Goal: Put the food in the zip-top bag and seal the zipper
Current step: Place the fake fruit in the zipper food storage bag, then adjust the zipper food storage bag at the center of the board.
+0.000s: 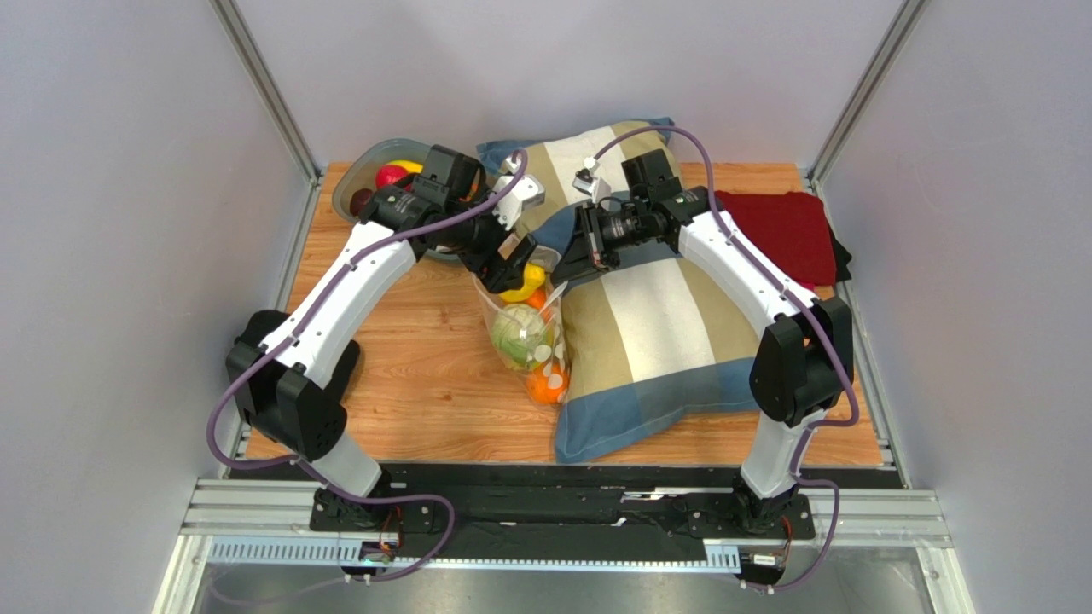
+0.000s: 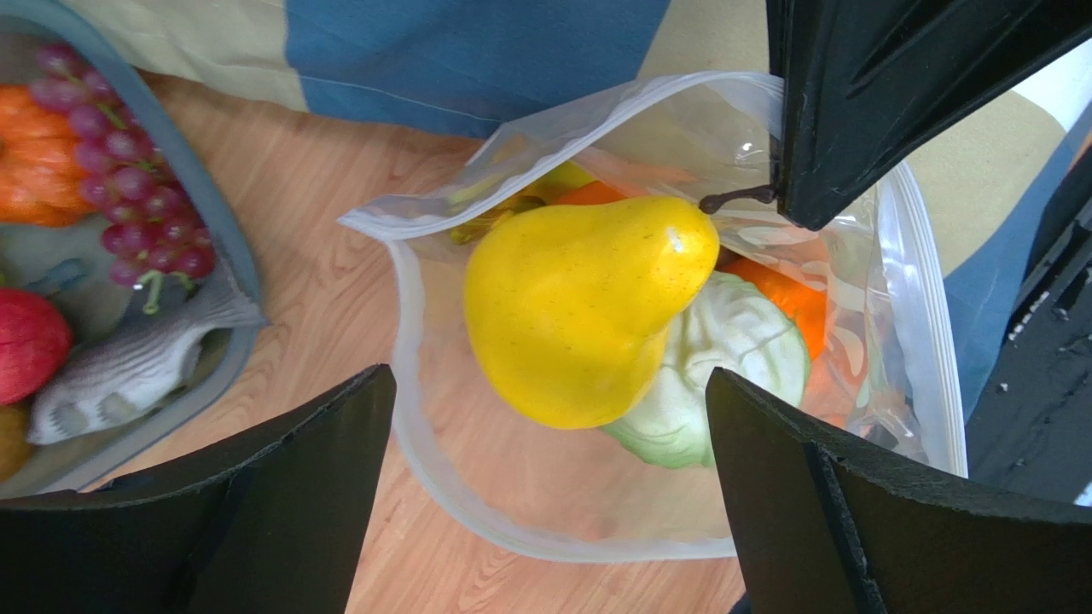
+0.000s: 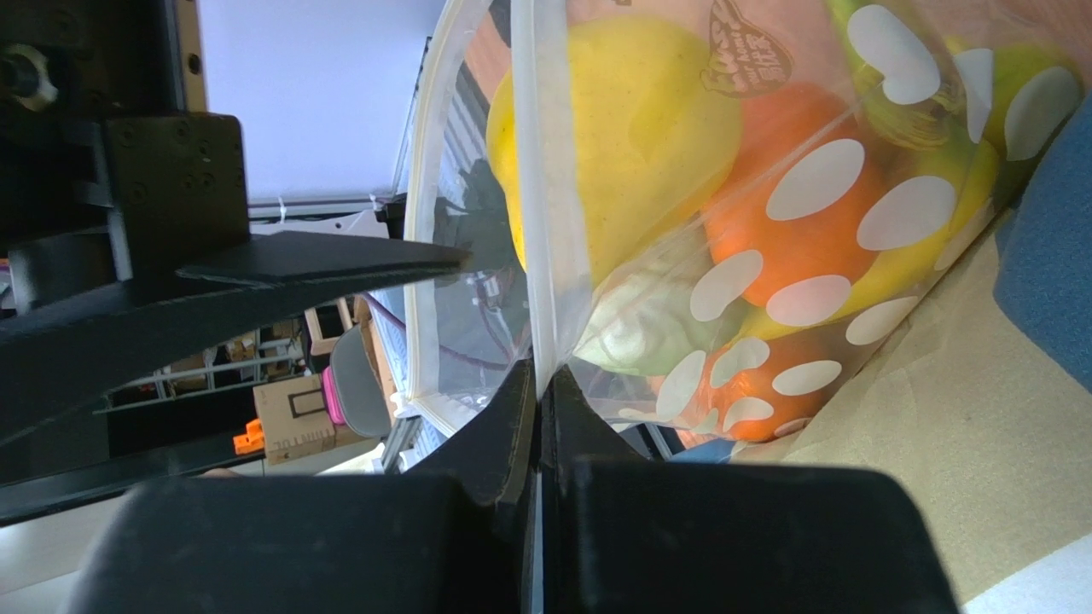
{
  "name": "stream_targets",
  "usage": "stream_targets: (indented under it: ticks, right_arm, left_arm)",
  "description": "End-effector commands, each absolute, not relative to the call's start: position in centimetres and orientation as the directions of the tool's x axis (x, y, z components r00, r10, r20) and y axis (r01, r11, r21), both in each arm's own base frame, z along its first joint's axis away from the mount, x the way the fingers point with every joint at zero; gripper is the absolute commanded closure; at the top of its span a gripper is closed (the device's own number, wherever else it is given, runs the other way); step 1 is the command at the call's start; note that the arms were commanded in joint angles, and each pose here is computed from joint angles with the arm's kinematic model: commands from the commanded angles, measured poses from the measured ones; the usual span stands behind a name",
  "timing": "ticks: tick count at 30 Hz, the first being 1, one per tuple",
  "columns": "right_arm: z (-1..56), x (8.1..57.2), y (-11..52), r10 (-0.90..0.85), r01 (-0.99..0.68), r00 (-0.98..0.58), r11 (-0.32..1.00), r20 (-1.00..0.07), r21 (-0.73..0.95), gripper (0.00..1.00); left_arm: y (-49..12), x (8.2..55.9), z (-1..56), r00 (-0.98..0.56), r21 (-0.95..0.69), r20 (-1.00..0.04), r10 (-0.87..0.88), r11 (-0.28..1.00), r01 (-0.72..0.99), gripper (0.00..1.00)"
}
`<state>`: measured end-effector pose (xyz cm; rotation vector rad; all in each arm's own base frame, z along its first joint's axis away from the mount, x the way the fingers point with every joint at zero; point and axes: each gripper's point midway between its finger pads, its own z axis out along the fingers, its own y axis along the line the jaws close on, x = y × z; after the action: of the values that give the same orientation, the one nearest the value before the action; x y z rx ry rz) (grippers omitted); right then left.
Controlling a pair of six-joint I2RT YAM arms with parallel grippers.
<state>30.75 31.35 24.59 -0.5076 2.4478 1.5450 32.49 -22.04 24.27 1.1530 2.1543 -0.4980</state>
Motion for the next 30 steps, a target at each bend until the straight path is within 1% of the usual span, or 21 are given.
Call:
stream_targets:
  ticks: [1,3,5,6,8,9,10,13,16,18,20,21,22,25,28,29,30]
  right_arm:
    - [26.4,30.5,31.8,-0.185,-0.433,-0.901,0.342,-0.392,0.834,1.00]
    - [26.6,30.5,31.8,-0.187,-0.439,-0.898,0.338,-0.397,0.833,1.00]
    - [26.7,30.5,31.8,-0.186,-0.438,-0.899,0.336,-0.397,0.834,1.00]
    - [26.8,30.4,31.8,-0.188,-0.440,-0.897,0.331,-0.399,0.834,1.00]
    - [27.1,30.3,31.8,-0.191,-0.448,-0.894,0.323,-0.406,0.834,1.00]
    - [27.2,30.2,31.8,-0.192,-0.450,-0.892,0.320,-0.408,0.833,1.00]
    - [27.2,30.2,31.8,-0.193,-0.452,-0.892,0.320,-0.410,0.833,1.00]
    - [27.4,30.2,31.8,-0.192,-0.457,-0.889,0.319,-0.415,0.830,1.00]
    - [27.3,30.2,31.8,-0.194,-0.450,-0.893,0.320,-0.407,0.834,1.00]
    - [27.3,30.1,31.9,-0.196,-0.450,-0.892,0.318,-0.406,0.834,1.00]
    - [27.5,30.1,31.9,-0.197,-0.452,-0.891,0.314,-0.409,0.835,1.00]
    - [27.6,30.1,31.8,-0.195,-0.453,-0.891,0.314,-0.410,0.834,1.00]
    - [27.6,30.0,31.9,-0.197,-0.452,-0.891,0.313,-0.409,0.835,1.00]
    - [28.0,29.7,31.8,-0.200,-0.457,-0.889,0.304,-0.413,0.836,1.00]
    - [28.3,29.4,31.8,-0.205,-0.462,-0.886,0.293,-0.417,0.837,1.00]
    - [28.5,29.5,31.8,-0.204,-0.462,-0.885,0.290,-0.418,0.838,1.00]
    - [28.4,29.4,31.9,-0.205,-0.459,-0.887,0.289,-0.414,0.840,1.00]
  left_arm:
    - [-20.9,33.0,29.4,-0.311,0.092,-0.758,0.573,0.565,0.820,0.01]
    - [-20.7,33.0,29.8,-0.315,0.082,-0.768,0.557,0.574,0.815,0.04]
    - [-19.8,33.5,30.8,-0.331,0.059,-0.796,0.507,0.609,0.791,0.08]
    - [-20.0,33.4,31.5,-0.341,0.011,-0.819,0.461,0.608,0.794,0.10]
    - [-19.2,34.0,32.1,-0.355,-0.024,-0.833,0.424,0.614,0.789,0.23]
    - [-19.5,33.5,31.9,-0.353,-0.037,-0.827,0.438,0.584,0.811,0.30]
    - [-19.9,33.3,31.8,-0.351,-0.052,-0.824,0.444,0.558,0.828,0.41]
    - [-21.2,32.1,31.0,-0.355,-0.111,-0.826,0.437,0.493,0.863,0.54]
    - [-22.8,31.5,29.7,-0.338,-0.110,-0.815,0.471,0.446,0.888,0.60]
    - [-24.2,31.4,28.3,-0.339,-0.118,-0.801,0.493,0.426,0.897,0.61]
    - [-24.9,31.5,26.6,-0.370,-0.145,-0.773,0.515,0.425,0.894,0.63]
    - [-25.6,31.6,25.1,-0.414,-0.186,-0.744,0.525,0.432,0.883,0.64]
    - [-25.9,31.7,24.2,-0.443,-0.213,-0.724,0.529,0.439,0.873,0.67]
    - [-26.6,31.9,21.7,-0.532,-0.290,-0.675,0.511,0.480,0.828,0.72]
    - [-27.3,32.2,20.9,-0.555,-0.295,-0.671,0.492,0.509,0.809,0.73]
    - [-27.3,32.4,20.8,-0.554,-0.279,-0.671,0.493,0.525,0.804,0.71]
    - [-27.3,32.1,20.9,-0.551,-0.276,-0.672,0.495,0.524,0.806,0.67]
